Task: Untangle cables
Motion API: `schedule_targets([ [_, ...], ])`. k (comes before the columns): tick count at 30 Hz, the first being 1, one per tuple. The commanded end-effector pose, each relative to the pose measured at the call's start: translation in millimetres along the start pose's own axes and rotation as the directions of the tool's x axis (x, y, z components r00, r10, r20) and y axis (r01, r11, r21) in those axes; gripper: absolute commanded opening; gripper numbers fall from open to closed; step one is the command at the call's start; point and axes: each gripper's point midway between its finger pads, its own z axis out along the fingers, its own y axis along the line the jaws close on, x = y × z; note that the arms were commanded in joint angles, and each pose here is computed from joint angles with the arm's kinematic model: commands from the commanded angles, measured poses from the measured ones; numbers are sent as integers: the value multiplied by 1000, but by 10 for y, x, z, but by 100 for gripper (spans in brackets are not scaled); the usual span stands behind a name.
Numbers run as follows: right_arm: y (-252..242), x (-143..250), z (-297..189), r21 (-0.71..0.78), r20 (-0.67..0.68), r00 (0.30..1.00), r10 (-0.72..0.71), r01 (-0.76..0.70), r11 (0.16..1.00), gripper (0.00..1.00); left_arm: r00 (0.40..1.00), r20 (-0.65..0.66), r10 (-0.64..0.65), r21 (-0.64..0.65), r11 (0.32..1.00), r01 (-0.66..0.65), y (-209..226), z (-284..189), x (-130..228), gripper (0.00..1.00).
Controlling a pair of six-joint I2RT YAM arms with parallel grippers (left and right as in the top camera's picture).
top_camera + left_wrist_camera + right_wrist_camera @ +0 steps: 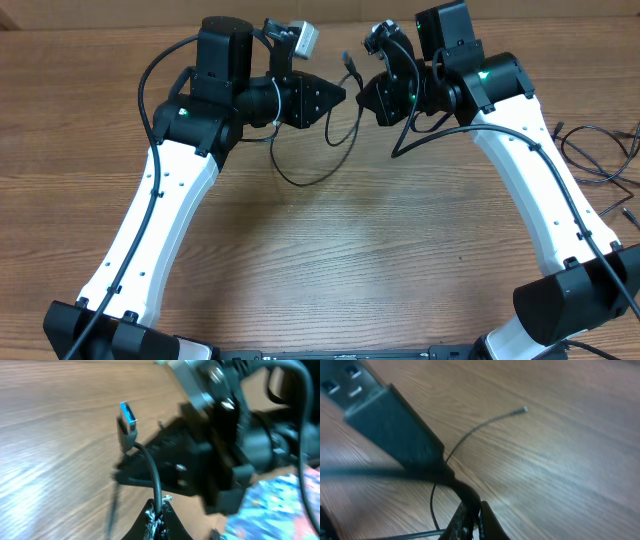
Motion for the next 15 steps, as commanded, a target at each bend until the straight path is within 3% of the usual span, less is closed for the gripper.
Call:
schedule_targets([
  [1,-202,145,-6,110,-61,998,24,-17,994,4,998,63,-2,-176,984,13,318,-24,-110,4],
  [7,-181,568,-69,117,-231,972,39,-12,993,4,984,172,50,-410,912,26,708,-176,-340,4],
  [11,31,750,-110,-8,-300,954,-22,21,1000,4,976,206,73,-465,885,32,791,-235,-419,4],
  [15,31,695,-99,-9,-277,961,-19,17,1000,4,985,167,47,-419,908,28,719,-170,-321,4],
])
